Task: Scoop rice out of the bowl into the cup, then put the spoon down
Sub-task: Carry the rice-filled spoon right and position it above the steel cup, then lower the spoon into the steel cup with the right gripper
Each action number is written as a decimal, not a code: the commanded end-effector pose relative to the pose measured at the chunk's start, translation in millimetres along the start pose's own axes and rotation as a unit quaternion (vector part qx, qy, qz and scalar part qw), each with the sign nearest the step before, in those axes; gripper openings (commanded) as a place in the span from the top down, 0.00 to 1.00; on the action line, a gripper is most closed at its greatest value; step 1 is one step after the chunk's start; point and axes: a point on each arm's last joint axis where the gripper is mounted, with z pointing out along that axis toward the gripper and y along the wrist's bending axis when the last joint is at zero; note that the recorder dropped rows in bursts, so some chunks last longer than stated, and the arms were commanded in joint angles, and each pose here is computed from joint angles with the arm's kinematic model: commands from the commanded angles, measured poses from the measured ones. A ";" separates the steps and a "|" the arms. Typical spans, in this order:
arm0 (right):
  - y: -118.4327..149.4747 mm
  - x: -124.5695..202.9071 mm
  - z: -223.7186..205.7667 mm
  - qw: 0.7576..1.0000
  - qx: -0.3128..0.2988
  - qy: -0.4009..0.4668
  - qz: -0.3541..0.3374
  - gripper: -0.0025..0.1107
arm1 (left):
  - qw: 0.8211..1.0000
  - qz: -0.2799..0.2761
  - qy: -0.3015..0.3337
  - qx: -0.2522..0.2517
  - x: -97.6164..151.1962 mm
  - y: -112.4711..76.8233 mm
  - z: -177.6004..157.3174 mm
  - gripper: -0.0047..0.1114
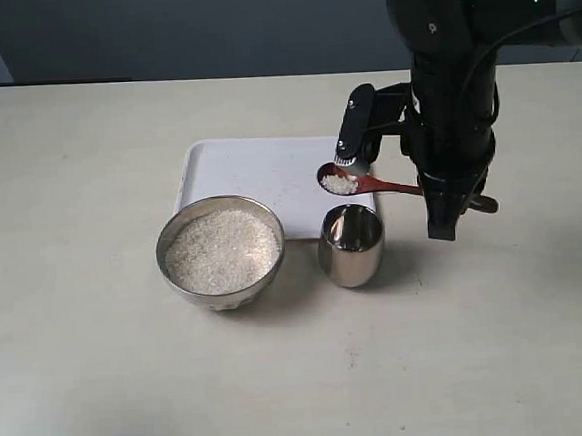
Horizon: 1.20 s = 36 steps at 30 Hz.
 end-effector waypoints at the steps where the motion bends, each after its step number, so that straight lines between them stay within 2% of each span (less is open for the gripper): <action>1: 5.8 7.3 5.0 1.000 -0.010 0.010 -0.002 0.98 | 1.000 -0.001 0.000 0.001 1.3 -0.2 0.4 0.96; 21: 8.0 16.7 9.1 0.999 0.007 0.035 -0.017 0.98 | 1.000 -0.001 0.000 0.002 1.2 -0.3 0.4 0.96; 36: 6.3 16.5 11.6 0.999 0.014 0.044 -0.003 0.98 | 1.000 -0.001 0.000 0.002 1.2 -0.3 0.4 0.96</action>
